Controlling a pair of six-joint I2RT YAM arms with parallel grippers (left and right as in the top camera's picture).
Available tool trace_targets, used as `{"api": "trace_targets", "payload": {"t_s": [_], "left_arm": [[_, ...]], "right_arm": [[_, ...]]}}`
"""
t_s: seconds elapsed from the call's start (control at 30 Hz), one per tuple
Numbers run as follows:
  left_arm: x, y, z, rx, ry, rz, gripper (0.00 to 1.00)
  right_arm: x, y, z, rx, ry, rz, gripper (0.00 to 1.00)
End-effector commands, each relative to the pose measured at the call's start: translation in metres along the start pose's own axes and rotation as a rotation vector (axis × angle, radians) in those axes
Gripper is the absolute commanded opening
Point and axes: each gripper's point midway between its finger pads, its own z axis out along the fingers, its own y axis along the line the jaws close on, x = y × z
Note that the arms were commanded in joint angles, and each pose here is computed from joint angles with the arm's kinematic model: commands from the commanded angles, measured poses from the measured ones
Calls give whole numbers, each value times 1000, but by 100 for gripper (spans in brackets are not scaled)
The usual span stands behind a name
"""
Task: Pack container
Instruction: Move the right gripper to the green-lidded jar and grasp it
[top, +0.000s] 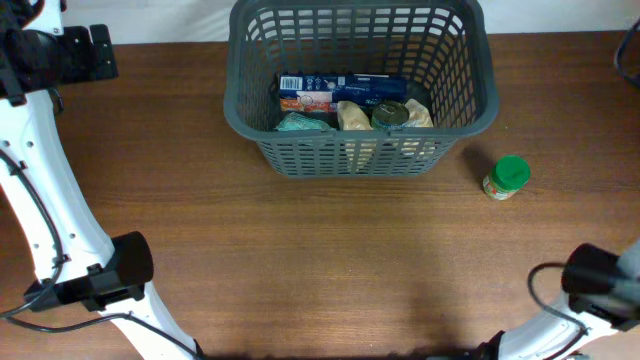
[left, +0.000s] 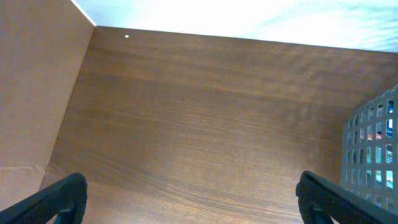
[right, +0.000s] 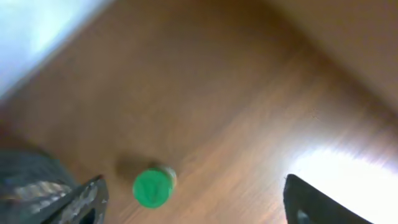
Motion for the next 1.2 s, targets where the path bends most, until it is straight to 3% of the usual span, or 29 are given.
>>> {"api": "trace_targets", "payload": {"t_s": [0.0, 0.27, 0.73, 1.17], "left_arm": [[1, 1, -2, -2, 1, -11, 99], [1, 1, -2, -2, 1, -11, 99], [1, 1, -2, -2, 1, -11, 99], [1, 1, -2, -2, 1, -11, 99]], "right_arm": [[37, 11, 53, -33, 197, 16, 81], [108, 44, 132, -24, 385, -88, 82], [186, 72, 192, -29, 467, -212, 85], [188, 80, 215, -66, 406, -189, 89]]}}
